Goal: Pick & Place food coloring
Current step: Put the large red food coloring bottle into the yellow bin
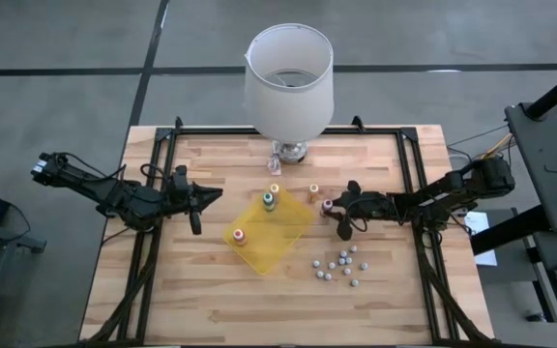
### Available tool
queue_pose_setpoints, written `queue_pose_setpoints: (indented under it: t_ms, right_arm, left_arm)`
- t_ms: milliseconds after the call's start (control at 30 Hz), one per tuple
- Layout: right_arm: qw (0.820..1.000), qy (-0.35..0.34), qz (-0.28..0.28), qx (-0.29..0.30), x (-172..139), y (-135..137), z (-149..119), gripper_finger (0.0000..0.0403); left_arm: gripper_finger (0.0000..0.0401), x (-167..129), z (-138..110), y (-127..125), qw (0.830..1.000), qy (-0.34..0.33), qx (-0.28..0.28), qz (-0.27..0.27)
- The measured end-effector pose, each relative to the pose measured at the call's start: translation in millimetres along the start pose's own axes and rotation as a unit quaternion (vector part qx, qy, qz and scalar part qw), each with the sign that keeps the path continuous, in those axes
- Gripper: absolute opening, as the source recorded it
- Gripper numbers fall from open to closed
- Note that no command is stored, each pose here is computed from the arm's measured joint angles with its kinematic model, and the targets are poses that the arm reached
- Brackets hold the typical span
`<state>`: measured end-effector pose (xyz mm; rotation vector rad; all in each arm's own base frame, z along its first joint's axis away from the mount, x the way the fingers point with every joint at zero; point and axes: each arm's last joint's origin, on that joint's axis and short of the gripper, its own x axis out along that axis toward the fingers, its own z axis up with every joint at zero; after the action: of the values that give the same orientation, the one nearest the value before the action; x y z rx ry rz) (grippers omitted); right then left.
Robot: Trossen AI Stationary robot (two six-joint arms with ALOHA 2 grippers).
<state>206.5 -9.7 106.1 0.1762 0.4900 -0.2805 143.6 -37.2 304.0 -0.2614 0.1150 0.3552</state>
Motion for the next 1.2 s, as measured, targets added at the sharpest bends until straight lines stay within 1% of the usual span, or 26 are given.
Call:
queue_pose_setpoints:
  t_ms: [133,300,400,533,667,767,933,1067,1200]
  right_arm:
    - [1.000,-0.002,0.001,0.001,1,0,1,0.0110]
    - [1.000,-0.012,0.028,0.004,1,4,10,0.0107]
    - [0.999,-0.011,0.046,0.011,0,7,18,0.0108]
    - [0.999,0.020,0.042,0.018,-5,10,33,0.0108]
    - [0.998,0.055,0.034,-0.009,-18,12,55,0.0108]
    - [0.998,0.056,0.033,-0.023,-31,14,76,0.0108]
    - [0.999,0.028,0.038,-0.018,-52,19,116,0.0108]
    - [0.999,0.007,0.043,-0.013,-63,23,144,0.0108]
    - [0.998,-0.023,0.050,-0.007,-70,28,170,0.0108]
  left_arm:
    - [0.0000,0,2,-1,1.000,-0.006,-0.005,-0.002]
    - [0.0000,-3,14,-3,1.000,-0.021,-0.021,-0.008]
    - [0.0000,-6,24,-4,0.999,-0.031,-0.039,-0.013]
    - [0.0000,-8,36,-7,0.998,-0.041,-0.045,-0.017]
    - [0.0003,-5,44,-12,0.999,-0.044,-0.022,-0.017]
    - [0.0024,-2,48,-17,0.999,-0.043,-0.012,-0.016]
    - [0.0085,5,53,-26,0.999,-0.038,-0.006,-0.013]
    - [0.0132,13,57,-33,0.999,-0.034,0.007,-0.009]
    - [0.0164,25,63,-43,0.999,-0.029,0.032,0.000]
